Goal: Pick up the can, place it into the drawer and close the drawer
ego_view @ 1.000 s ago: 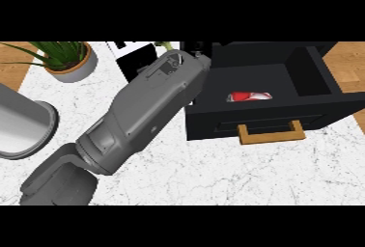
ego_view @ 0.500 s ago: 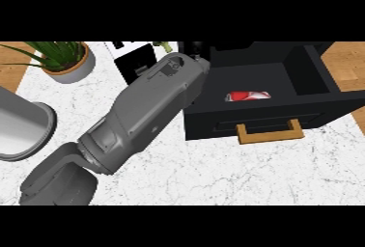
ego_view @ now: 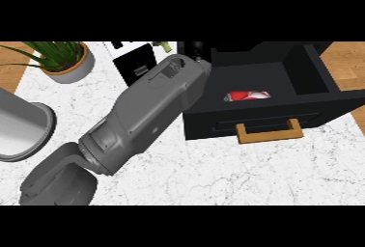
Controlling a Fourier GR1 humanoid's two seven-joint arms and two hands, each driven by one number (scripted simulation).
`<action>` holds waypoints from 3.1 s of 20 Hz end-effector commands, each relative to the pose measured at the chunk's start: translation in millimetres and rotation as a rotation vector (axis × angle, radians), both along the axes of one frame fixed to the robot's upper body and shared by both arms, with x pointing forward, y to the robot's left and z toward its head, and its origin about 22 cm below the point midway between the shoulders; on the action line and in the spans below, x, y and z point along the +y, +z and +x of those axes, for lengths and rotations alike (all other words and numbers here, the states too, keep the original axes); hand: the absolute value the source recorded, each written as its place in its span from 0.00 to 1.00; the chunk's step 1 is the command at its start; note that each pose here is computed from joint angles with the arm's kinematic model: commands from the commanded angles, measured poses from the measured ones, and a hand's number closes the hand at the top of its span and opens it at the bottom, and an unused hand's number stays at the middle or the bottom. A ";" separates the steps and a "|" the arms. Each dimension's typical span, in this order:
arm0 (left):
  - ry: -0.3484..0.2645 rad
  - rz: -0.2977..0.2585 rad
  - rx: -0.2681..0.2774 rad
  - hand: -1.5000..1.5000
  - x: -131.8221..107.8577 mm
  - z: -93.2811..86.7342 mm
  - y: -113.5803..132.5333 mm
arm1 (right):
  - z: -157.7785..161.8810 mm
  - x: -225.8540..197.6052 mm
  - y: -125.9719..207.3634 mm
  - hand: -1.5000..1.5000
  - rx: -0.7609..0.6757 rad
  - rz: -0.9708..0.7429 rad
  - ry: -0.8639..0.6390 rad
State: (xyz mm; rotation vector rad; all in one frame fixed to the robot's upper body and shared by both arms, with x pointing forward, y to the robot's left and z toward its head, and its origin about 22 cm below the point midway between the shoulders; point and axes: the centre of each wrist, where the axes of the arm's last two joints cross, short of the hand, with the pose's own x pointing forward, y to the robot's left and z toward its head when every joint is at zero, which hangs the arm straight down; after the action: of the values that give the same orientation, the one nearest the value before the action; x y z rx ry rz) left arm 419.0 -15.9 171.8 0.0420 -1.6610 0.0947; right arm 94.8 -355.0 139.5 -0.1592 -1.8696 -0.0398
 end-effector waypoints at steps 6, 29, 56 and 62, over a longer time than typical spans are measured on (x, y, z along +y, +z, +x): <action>-0.037 -0.053 -0.045 0.00 -6.0 -2.9 10.7 | 4.4 17.8 28.8 0.00 -0.159 -0.304 0.044; -0.009 -0.072 -0.050 0.00 -8.8 -7.8 13.5 | 146.2 106.8 24.6 0.00 -0.191 -0.849 -0.001; 0.058 -0.068 -0.037 0.00 95.2 -1.7 34.8 | 301.3 146.2 -108.8 0.00 -0.022 -1.349 -0.084; 0.036 -0.060 -0.067 0.00 102.5 -4.8 46.0 | 316.8 147.1 -116.4 0.00 -0.047 -1.349 -0.166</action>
State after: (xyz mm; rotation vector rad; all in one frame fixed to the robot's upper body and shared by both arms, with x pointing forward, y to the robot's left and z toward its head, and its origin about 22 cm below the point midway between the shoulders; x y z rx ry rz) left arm 417.2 83.9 213.4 0.0461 -1.7136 0.1728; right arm 412.2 -193.8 53.0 -1.2034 -1.6821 1.1464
